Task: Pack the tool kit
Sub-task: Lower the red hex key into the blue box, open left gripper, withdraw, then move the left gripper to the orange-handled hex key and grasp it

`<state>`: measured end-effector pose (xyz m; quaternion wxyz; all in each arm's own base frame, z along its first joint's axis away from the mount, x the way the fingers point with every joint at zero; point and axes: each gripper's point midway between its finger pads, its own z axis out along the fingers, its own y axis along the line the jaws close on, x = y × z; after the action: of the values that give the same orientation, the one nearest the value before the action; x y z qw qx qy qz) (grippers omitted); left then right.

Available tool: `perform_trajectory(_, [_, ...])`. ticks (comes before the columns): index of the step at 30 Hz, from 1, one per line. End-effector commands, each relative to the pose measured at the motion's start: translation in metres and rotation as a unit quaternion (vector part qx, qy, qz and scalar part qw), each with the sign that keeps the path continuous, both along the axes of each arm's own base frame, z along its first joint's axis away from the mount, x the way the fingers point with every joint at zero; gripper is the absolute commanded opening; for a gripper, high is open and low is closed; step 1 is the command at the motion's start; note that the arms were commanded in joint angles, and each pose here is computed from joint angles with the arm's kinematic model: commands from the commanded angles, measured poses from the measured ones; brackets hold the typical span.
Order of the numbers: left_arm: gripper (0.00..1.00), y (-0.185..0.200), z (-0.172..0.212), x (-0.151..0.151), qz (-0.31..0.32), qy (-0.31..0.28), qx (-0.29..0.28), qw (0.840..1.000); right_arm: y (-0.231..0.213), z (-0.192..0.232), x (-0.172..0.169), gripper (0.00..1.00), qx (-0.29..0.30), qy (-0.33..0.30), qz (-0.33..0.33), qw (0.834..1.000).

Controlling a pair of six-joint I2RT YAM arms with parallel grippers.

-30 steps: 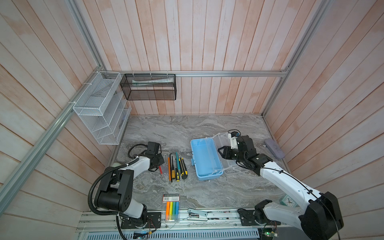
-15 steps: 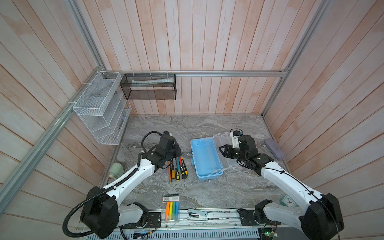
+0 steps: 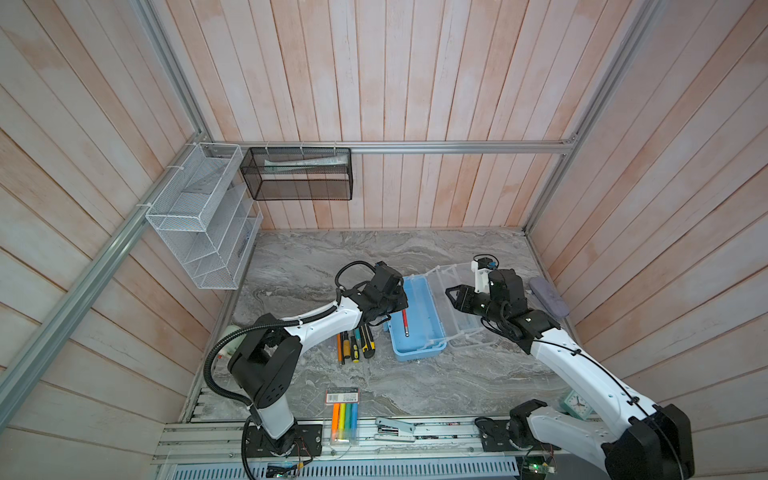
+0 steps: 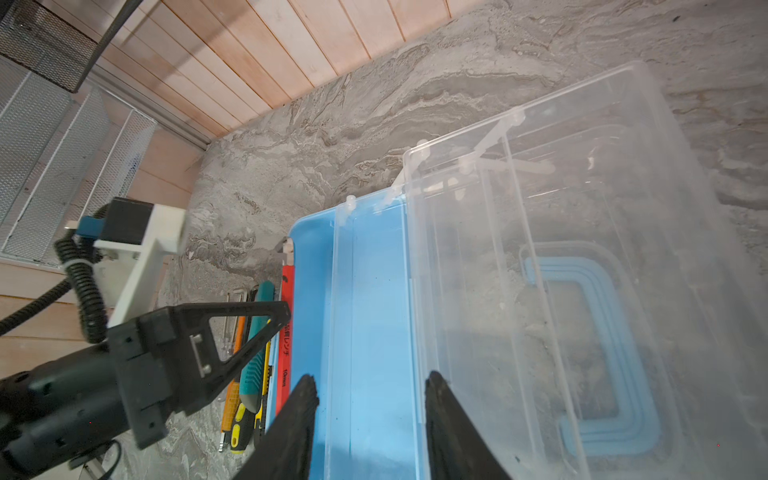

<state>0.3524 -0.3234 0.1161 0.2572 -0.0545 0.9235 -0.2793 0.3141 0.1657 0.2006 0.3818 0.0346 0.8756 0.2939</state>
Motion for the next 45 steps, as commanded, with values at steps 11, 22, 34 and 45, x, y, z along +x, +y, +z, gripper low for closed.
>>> perform_trajectory(11, [0.27,-0.019,-0.014,0.014,-0.001,0.012,-0.007,1.000,-0.004,-0.003,-0.004,0.43,0.004,0.004,0.003,1.000])
perform_trajectory(22, [0.40,0.037,0.042,0.010,0.019,-0.069,0.028,0.997,0.001,0.014,-0.008,0.42,0.008,-0.009,0.024,1.000])
perform_trajectory(34, [0.34,0.186,0.006,-0.026,0.118,-0.036,0.097,0.988,0.018,0.000,-0.012,0.39,0.002,0.007,0.044,0.999])
perform_trajectory(45, [0.25,0.198,-0.034,-0.011,0.121,-0.004,0.142,0.982,0.023,-0.011,-0.007,0.38,-0.004,0.020,0.042,0.999])
